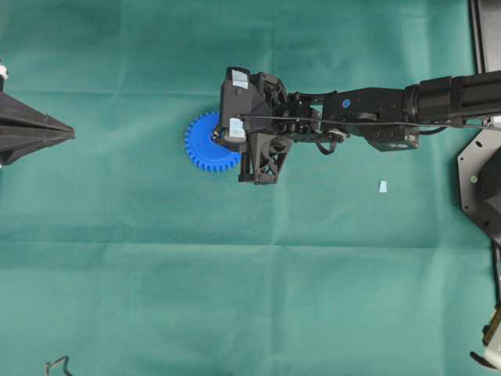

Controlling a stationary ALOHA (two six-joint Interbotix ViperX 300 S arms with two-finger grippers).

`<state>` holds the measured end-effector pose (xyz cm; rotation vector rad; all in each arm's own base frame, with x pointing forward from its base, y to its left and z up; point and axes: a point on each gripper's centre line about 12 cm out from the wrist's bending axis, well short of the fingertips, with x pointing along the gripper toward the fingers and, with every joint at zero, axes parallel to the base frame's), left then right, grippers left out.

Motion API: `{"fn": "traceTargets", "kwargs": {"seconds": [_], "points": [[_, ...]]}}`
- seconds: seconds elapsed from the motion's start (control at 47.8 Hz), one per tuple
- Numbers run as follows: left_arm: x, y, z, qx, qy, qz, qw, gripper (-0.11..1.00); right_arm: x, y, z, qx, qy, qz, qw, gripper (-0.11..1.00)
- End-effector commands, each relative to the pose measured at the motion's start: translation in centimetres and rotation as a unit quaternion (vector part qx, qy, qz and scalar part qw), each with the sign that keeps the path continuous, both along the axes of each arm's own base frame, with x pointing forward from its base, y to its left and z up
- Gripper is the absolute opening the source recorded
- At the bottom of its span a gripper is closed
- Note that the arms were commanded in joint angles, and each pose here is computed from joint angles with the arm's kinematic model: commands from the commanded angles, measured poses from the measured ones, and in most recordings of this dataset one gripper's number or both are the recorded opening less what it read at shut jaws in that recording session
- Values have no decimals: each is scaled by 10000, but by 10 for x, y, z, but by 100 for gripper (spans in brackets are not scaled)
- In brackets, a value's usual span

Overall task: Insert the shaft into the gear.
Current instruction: 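Lower the shaft into the blue gear's center hole with the right gripper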

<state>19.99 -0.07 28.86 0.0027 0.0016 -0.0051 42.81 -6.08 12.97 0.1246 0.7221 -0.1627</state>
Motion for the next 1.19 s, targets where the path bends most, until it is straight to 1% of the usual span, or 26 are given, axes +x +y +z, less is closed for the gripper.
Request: {"fn": "traceTargets", "kwargs": {"seconds": [0.0,0.627,0.773,0.815,0.857,0.962,1.024,1.087,1.171], "points": [[3,1,10,7,-115,12,9999,0,5,-1,11,-20,-175,-7,9998,17],[3,1,10,15,-115,12,9999,0,4,-1,9,-8,-107,-4,9999,18],[3,1,10,7,-115,13,9999,0,4,-1,10,-4,-116,-9,9999,19],[3,1,9,7,-107,13,9999,0,5,-1,11,-6,-131,-9,9999,25],[3,1,10,7,-115,13,9999,0,4,-1,10,-4,-116,-9,9999,34],[3,1,10,7,-115,13,9999,0,4,0,10,-9,-115,4,9999,65],[3,1,10,7,-115,13,9999,0,5,1,10,-3,-116,7,9999,80],[3,1,10,15,-115,12,9999,0,5,1,11,-6,-131,7,9999,86],[3,1,10,7,-115,12,9999,0,5,1,13,-13,-145,12,9999,86]]}}
